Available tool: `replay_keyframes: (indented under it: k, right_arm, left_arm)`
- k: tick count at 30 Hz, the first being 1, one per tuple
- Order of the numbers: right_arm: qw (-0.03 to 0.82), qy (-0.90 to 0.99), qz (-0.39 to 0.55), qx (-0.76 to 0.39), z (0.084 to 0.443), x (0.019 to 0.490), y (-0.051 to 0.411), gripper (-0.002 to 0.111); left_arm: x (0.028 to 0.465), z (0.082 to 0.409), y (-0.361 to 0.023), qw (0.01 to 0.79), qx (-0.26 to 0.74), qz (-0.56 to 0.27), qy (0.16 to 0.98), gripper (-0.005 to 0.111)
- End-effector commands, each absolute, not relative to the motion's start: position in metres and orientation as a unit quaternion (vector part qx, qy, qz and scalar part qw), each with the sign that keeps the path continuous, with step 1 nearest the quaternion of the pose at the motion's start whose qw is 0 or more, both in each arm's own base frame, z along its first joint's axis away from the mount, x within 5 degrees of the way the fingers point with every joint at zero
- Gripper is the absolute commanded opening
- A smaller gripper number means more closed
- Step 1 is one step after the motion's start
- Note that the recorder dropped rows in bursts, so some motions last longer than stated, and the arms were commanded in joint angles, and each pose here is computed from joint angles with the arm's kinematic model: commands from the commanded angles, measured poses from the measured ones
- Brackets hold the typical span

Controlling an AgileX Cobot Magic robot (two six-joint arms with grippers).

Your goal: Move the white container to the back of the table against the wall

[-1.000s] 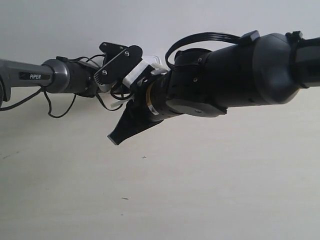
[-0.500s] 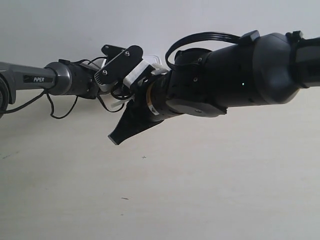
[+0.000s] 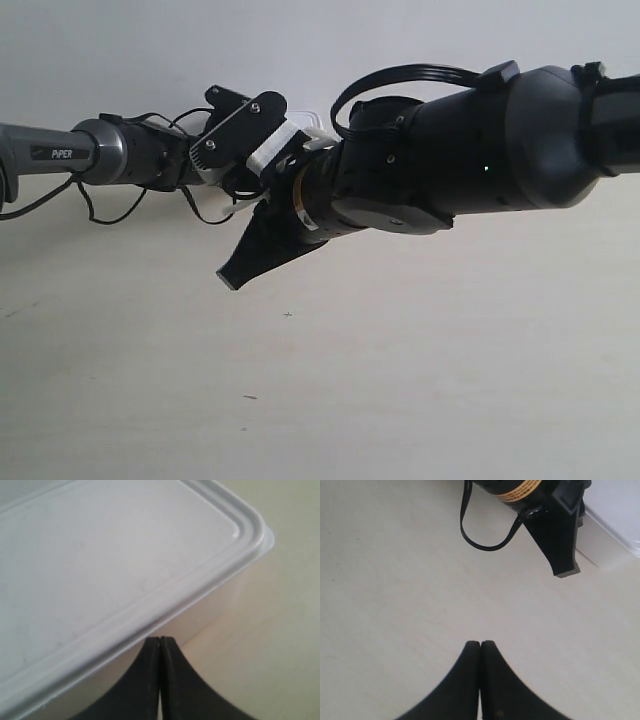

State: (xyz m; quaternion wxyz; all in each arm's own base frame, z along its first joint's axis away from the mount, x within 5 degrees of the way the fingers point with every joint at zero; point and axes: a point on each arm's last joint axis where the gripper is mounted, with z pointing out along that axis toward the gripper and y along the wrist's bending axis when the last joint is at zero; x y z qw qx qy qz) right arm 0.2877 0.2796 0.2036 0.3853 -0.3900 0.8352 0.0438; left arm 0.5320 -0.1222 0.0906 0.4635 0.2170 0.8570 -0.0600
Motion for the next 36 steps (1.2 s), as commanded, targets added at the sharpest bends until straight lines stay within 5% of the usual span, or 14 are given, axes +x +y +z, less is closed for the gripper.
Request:
replay_keyframes:
  k: [1,20,36]
  right_arm:
    - [0.389,0.834,0.046,-0.389,0.207,0.286,0.279,0.0]
    - [0.39,0.832,0.044,-0.392,0.207,0.286,0.279,0.0]
    - [0.391,0.829,0.044,-0.399,0.207,0.285,0.278,0.0]
  left_arm:
    - [0.539,0.095,-0.111,0.477,0.21,-0.029,0.853,0.0]
    - [0.526,0.083,-0.106,0.452,0.196,-0.019,0.87,0.0]
    - [0.445,0.141,-0.112,0.431,0.232,0.079,0.868,0.0]
